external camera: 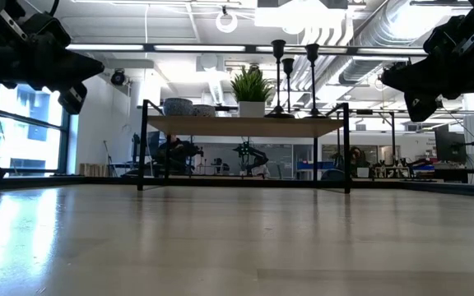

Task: Pick & Place candle stick holders
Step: Return to Home Position

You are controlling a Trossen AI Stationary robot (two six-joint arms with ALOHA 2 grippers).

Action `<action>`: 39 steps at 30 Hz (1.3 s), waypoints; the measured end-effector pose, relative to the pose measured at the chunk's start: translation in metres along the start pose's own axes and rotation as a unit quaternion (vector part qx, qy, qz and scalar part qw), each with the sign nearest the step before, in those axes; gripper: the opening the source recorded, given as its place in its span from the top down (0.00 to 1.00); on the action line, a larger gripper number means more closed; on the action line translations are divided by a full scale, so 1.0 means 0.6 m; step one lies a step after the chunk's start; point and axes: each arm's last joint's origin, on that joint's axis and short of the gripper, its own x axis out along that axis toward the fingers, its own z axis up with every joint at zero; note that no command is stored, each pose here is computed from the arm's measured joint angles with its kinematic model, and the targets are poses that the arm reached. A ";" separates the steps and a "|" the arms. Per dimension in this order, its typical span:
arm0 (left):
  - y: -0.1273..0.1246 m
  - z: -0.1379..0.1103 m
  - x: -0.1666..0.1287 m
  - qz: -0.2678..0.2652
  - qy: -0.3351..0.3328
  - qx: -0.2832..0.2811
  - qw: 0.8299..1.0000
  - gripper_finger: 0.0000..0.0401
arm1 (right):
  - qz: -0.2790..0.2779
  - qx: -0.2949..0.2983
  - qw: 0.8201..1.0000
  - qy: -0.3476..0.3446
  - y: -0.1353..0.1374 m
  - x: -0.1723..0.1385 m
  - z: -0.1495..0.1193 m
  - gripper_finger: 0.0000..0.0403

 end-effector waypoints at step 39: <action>0.005 -0.003 0.000 0.039 0.013 0.185 0.982 1.00 | 0.000 0.000 1.000 0.000 0.000 0.000 0.000 0.98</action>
